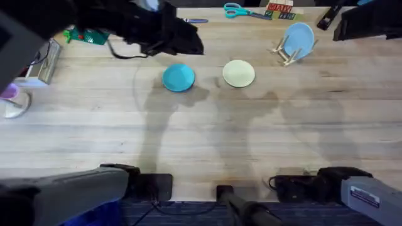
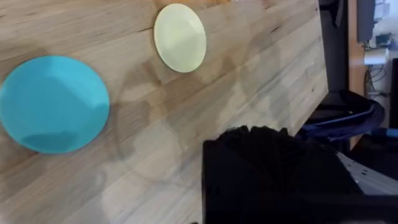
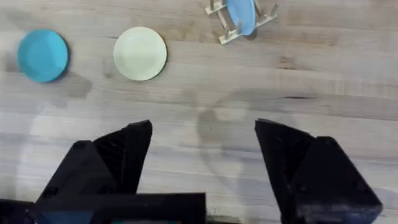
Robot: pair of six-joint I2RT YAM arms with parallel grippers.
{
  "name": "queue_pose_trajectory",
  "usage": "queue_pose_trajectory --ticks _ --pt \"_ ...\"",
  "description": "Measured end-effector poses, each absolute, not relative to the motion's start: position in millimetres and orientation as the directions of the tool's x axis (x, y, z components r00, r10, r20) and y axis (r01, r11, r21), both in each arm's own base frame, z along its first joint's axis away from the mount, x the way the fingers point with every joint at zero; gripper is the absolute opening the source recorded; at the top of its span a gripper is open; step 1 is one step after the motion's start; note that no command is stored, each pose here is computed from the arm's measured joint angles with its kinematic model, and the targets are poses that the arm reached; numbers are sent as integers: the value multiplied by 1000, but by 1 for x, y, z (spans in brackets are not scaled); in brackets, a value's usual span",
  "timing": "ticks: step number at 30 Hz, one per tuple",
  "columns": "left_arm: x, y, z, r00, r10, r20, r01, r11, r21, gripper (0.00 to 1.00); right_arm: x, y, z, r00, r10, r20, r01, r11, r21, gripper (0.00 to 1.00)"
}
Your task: Pick up the plates from the table one by one and place each into a slot on the dish rack.
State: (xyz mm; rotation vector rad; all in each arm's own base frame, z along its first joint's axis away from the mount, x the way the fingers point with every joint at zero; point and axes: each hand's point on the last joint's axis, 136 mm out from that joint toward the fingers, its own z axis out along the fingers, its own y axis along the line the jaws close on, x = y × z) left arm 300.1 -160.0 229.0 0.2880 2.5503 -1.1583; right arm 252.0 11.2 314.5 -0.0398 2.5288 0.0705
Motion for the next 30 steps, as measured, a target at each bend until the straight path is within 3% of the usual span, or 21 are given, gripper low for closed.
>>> queue_pose_trajectory --ticks 19,30 --pt "333 -213 133 -974 131 -183 224 637 -737 41 252 11 315 -818 -13 -575 -45 998 42 995" --pt "351 -237 110 -981 99 -169 193 631 -752 41 252 11 315 -818 -13 -575 -45 998 42 993"
